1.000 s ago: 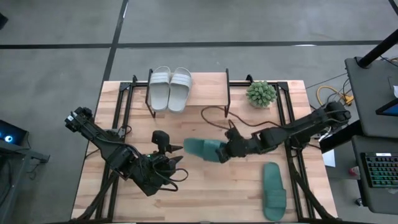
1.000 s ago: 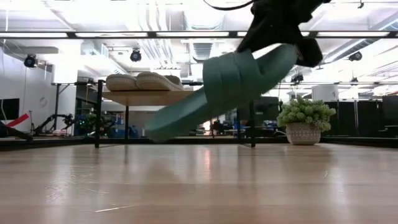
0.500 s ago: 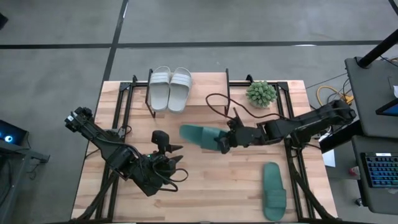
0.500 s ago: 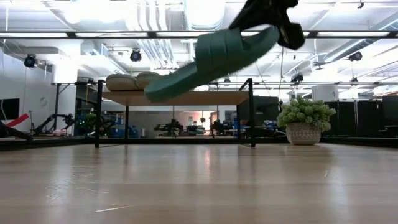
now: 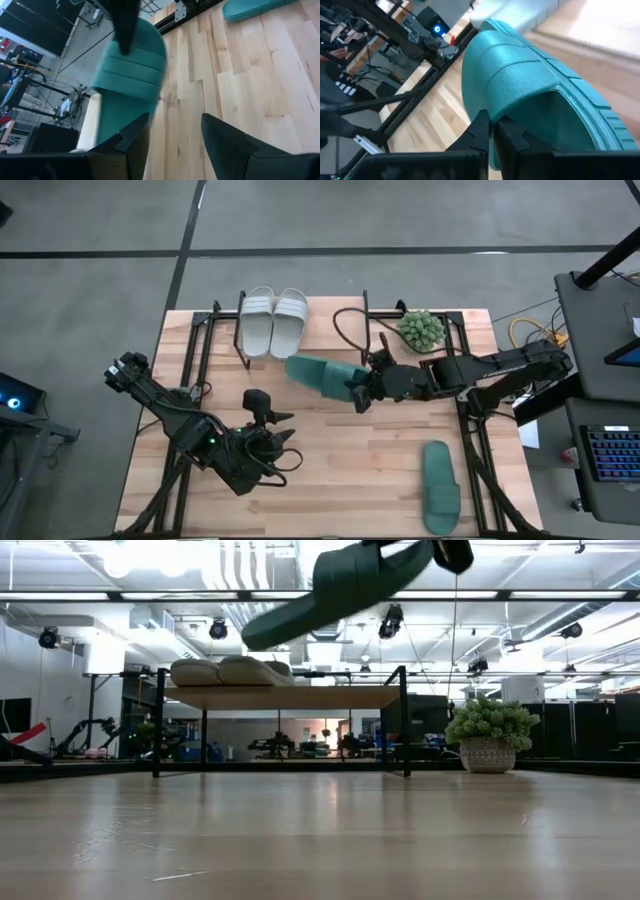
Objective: Pick and place slides into the shelf
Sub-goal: Put the left green slipper on the shelf
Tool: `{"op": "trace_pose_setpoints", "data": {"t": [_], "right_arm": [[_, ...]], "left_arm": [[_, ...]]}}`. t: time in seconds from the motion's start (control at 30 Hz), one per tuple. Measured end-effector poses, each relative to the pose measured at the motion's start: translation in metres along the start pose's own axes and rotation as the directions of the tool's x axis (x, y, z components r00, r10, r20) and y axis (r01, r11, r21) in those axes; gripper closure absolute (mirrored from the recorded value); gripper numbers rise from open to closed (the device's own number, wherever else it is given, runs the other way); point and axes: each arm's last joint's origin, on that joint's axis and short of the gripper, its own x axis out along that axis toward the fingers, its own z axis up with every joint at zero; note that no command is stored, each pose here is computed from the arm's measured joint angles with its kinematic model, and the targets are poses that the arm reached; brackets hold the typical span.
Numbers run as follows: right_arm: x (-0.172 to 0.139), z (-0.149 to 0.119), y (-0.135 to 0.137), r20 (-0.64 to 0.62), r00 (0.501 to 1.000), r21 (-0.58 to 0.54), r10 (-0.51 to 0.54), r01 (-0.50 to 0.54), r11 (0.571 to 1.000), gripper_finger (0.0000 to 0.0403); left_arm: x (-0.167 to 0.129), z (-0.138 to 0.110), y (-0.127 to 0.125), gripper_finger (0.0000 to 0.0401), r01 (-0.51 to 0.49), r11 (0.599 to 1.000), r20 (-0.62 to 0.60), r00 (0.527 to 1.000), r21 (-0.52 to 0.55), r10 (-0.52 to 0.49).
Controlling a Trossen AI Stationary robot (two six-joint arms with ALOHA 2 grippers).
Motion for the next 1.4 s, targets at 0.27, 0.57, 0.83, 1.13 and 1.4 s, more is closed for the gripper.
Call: {"op": "trace_pose_setpoints", "data": {"t": [0.27,0.57,0.83,1.13,1.4], "right_arm": [[-0.018,0.034,0.011,0.115,0.993,-0.057,-0.004,0.010,0.998,0.0394],[-0.029,0.051,0.015,0.253,0.964,-0.064,-0.080,0.099,0.993,0.0394],[-0.033,0.056,0.017,0.327,0.938,-0.033,-0.114,0.132,0.991,0.0394],[-0.035,0.066,0.027,0.443,0.894,0.009,-0.067,0.070,0.998,0.0394],[-0.028,0.071,0.038,0.513,0.858,0.024,-0.021,0.010,1.000,0.0394]], "left_arm": [[0.000,0.000,0.000,0.0238,0.000,1.000,0.000,1.000,-0.019,0.000],[0.000,0.000,0.000,0.0238,0.001,1.000,0.002,1.000,-0.020,-0.001],[0.000,0.000,0.000,0.0238,0.000,1.000,0.001,1.000,-0.018,0.000],[0.006,0.000,0.006,0.0238,-0.061,0.998,-0.011,0.998,-0.023,0.060],[0.010,0.000,0.011,0.0238,-0.113,0.994,-0.019,0.993,-0.001,0.113]]}}
